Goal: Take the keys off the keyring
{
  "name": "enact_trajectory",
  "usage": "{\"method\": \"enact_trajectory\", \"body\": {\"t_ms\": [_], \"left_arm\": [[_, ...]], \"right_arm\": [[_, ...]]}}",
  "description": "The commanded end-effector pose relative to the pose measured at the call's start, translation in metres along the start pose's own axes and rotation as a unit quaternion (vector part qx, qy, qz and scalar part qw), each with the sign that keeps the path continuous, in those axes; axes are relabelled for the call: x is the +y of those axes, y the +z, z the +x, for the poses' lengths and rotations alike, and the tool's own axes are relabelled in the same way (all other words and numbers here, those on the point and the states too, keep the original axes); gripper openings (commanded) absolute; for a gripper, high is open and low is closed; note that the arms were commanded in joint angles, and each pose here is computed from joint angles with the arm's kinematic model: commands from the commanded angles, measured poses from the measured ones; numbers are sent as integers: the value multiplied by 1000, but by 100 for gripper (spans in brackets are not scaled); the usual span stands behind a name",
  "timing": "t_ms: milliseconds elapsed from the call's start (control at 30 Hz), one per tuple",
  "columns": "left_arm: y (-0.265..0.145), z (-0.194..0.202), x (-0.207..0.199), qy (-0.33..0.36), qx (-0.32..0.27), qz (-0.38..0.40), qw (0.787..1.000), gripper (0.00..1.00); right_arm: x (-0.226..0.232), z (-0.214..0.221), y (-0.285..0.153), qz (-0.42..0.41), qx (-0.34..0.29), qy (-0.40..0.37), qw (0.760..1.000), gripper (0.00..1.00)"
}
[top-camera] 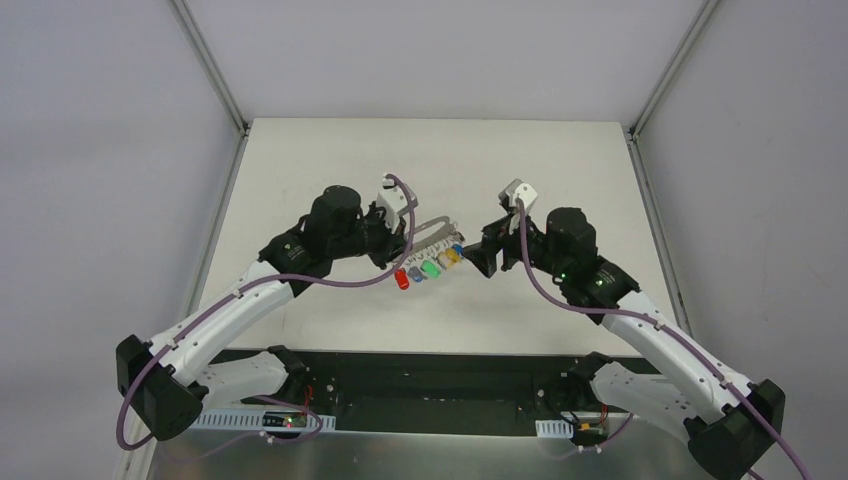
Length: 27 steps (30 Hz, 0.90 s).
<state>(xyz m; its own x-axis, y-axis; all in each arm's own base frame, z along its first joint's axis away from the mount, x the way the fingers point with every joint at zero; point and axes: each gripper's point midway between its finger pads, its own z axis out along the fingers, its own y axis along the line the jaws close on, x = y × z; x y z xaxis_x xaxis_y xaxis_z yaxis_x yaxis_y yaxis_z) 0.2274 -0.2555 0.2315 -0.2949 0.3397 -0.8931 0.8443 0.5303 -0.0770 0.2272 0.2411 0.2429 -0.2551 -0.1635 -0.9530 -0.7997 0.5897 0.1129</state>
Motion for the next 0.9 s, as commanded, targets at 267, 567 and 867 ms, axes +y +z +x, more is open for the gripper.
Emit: {"method": "enact_trajectory", "body": {"t_ms": [267, 567, 867], "left_arm": [[-24, -48, 84, -208, -137, -262, 932, 0], [-25, -82, 74, -311, -175, -231, 905, 0], [7, -98, 24, -249, -121, -75, 958, 0]], "right_arm": [[23, -20, 9, -40, -94, 166, 981, 65], [62, -32, 28, -106, -95, 117, 983, 57], [63, -54, 30, -95, -112, 78, 986, 61]]}}
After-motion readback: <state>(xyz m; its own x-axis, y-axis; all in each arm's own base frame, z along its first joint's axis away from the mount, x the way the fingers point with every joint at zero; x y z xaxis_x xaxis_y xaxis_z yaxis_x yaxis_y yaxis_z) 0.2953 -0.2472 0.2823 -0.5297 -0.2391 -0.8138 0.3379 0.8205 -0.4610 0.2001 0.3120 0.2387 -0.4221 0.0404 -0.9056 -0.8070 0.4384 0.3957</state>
